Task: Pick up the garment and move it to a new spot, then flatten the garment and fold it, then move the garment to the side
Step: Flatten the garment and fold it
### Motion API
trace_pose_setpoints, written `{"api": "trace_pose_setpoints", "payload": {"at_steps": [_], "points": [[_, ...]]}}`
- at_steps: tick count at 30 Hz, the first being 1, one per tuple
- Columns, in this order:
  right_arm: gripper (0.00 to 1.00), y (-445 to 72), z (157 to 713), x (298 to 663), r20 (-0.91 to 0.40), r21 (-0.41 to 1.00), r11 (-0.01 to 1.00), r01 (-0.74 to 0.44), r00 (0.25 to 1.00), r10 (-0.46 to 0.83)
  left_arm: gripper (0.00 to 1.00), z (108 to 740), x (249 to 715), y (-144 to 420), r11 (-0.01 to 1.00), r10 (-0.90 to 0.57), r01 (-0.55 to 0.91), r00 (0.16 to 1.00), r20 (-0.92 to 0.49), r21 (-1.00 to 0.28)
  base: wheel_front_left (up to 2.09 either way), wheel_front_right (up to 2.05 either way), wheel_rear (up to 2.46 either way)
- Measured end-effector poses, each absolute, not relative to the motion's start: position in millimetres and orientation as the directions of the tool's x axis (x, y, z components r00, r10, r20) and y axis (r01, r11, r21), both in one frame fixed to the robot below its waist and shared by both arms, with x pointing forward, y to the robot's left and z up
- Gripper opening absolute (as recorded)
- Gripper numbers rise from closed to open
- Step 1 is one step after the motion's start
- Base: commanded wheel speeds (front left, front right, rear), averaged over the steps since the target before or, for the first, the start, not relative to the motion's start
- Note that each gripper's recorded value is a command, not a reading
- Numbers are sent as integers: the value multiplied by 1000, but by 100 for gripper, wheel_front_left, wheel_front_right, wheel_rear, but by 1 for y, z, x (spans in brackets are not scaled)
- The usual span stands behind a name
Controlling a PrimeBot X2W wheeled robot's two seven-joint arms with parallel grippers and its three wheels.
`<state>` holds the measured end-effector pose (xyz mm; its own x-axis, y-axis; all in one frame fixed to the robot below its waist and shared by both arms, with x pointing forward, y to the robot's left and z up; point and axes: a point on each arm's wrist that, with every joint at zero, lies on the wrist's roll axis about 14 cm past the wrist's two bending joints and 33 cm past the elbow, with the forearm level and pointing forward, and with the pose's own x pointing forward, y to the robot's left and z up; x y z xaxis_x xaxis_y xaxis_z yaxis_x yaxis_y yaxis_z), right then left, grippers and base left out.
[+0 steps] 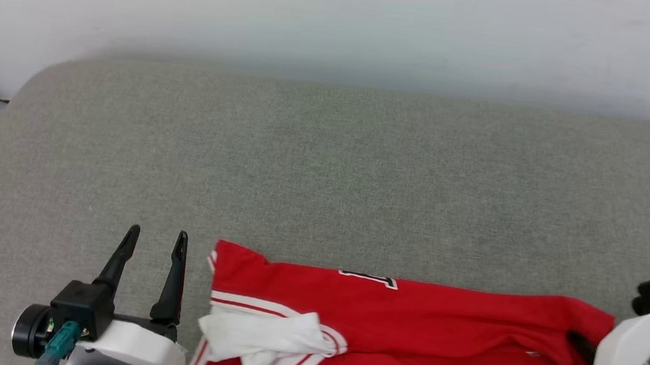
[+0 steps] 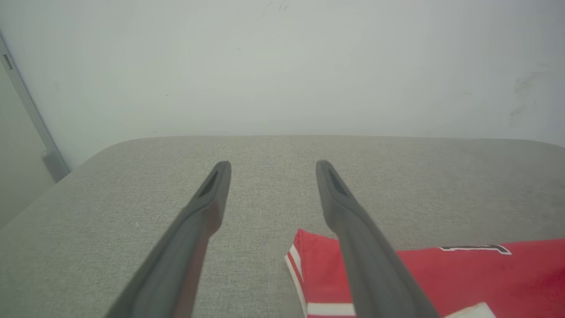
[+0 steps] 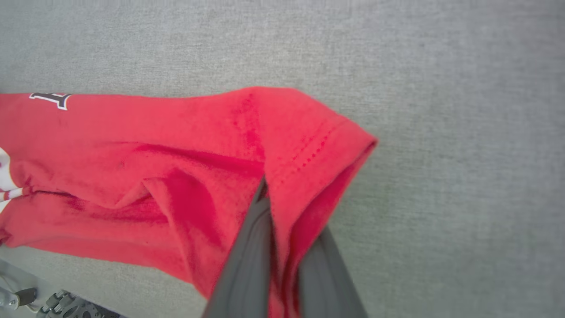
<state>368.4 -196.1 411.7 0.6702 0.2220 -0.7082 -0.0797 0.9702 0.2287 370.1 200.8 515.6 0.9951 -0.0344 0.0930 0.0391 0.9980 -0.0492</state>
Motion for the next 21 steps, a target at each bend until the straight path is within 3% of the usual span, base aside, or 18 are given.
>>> {"api": "trace_pose_setpoints", "payload": {"at_steps": [12, 16, 21], "points": [[0, -290, 442, 343, -701, 164, 972, 168, 713, -5, 100, 520, 362, 188, 996, -71, 75, 992, 108, -38, 0, 0, 0], [0, -266, 437, 337, -692, 406, 884, 232, 710, 132, 100, 519, 360, 184, 996, -77, 82, 991, 109, -45, 0, 0, 0], [0, -210, 446, 337, -585, 715, 670, 199, 695, 417, 100, 519, 356, 180, 995, -81, 88, 991, 107, -55, 0, 0, 0]]}}
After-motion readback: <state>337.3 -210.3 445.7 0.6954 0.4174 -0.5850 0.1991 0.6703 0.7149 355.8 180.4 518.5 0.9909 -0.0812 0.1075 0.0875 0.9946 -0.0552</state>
